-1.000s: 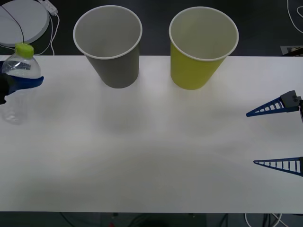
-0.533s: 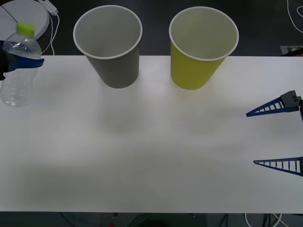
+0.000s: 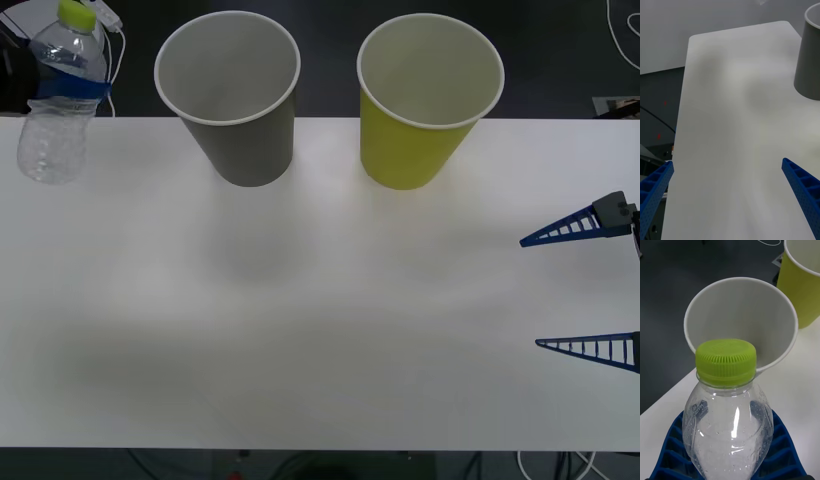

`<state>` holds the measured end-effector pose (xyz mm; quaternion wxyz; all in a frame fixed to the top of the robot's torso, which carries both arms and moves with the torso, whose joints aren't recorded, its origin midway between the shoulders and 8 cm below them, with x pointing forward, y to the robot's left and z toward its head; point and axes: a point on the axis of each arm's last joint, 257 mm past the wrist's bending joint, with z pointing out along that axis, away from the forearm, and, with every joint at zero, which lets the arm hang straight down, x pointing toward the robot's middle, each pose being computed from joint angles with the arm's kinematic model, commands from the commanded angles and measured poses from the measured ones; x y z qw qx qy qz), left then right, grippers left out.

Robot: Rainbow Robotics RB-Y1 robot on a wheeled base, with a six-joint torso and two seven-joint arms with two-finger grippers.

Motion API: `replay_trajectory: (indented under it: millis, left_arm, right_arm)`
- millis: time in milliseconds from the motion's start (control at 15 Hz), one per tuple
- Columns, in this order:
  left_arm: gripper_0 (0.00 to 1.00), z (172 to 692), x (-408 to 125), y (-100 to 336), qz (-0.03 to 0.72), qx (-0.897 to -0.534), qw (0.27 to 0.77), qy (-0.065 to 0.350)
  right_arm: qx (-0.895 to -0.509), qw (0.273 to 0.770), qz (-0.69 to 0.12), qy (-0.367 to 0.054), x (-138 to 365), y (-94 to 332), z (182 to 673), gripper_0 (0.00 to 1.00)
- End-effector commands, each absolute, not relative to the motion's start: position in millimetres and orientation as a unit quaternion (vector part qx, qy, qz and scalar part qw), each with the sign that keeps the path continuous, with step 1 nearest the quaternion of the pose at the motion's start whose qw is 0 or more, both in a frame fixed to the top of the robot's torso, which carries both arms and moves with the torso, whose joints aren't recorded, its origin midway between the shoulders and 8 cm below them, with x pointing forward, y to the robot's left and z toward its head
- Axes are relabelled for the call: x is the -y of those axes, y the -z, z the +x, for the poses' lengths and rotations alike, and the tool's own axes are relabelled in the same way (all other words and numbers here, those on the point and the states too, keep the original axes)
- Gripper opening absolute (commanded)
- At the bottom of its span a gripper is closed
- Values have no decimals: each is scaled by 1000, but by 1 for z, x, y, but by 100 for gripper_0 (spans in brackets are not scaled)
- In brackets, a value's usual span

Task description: Put the can into the green bin and the plastic bottle into the gray bin

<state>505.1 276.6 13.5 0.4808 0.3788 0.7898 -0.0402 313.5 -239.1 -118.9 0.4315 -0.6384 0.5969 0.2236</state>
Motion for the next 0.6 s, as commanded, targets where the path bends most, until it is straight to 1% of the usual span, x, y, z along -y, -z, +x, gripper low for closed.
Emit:
replay_trajectory:
  millis: [67, 467, 600]
  left_arm:
    - [0, 523, -271, -35, 381, -786, 486, 38]
    - [0, 553, -251, -40, 405, -795, 451, 34]
    - [0, 560, -246, -42, 415, -800, 433, 24]
  right_arm:
    - [-597, 432, -638, -224, 239, 119, 314, 100]
    - [-597, 432, -638, -224, 239, 119, 314, 100]
    - [-597, 432, -638, -224, 239, 119, 314, 100]
